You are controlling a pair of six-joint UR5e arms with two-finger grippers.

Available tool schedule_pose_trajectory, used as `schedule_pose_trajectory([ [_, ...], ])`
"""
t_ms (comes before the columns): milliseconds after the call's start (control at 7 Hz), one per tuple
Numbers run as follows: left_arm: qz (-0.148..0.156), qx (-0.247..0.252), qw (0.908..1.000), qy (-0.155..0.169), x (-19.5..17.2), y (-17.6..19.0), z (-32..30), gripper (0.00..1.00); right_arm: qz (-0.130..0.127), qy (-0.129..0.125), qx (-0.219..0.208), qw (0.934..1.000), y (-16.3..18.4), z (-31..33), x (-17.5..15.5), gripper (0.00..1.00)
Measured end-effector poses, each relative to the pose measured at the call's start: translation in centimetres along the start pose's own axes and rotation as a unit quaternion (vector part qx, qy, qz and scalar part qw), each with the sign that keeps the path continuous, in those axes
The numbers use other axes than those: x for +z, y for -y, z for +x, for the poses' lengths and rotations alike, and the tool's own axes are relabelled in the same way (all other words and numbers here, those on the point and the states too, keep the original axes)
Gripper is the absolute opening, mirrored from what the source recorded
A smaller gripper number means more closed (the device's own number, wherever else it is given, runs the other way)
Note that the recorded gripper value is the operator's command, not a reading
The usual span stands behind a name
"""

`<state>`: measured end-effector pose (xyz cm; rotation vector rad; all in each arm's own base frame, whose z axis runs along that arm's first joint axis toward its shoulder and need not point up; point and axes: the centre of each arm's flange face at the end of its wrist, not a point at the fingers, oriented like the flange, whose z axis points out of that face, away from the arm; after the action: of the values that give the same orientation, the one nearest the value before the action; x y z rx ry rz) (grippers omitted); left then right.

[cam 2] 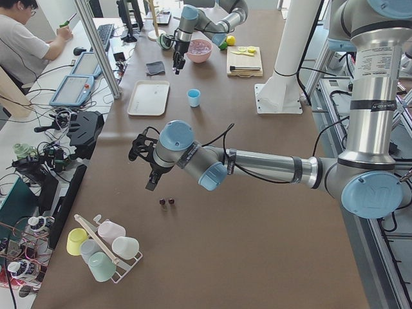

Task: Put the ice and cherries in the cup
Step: 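Carry the second ice cube with the right gripper over the cup, then open the right gripper to drop the ice cube into the cup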

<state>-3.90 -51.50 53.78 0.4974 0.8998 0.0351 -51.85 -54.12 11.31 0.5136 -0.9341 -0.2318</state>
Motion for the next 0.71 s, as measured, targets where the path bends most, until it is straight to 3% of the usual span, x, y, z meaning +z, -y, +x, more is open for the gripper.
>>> schedule_pose_trajectory([
  [714,0.002,0.004,1.0000,-0.001,-0.1,0.1,0.2,0.98,-0.021,0.019,-0.027,0.9992,-5.9,-4.4,3.6,0.00],
])
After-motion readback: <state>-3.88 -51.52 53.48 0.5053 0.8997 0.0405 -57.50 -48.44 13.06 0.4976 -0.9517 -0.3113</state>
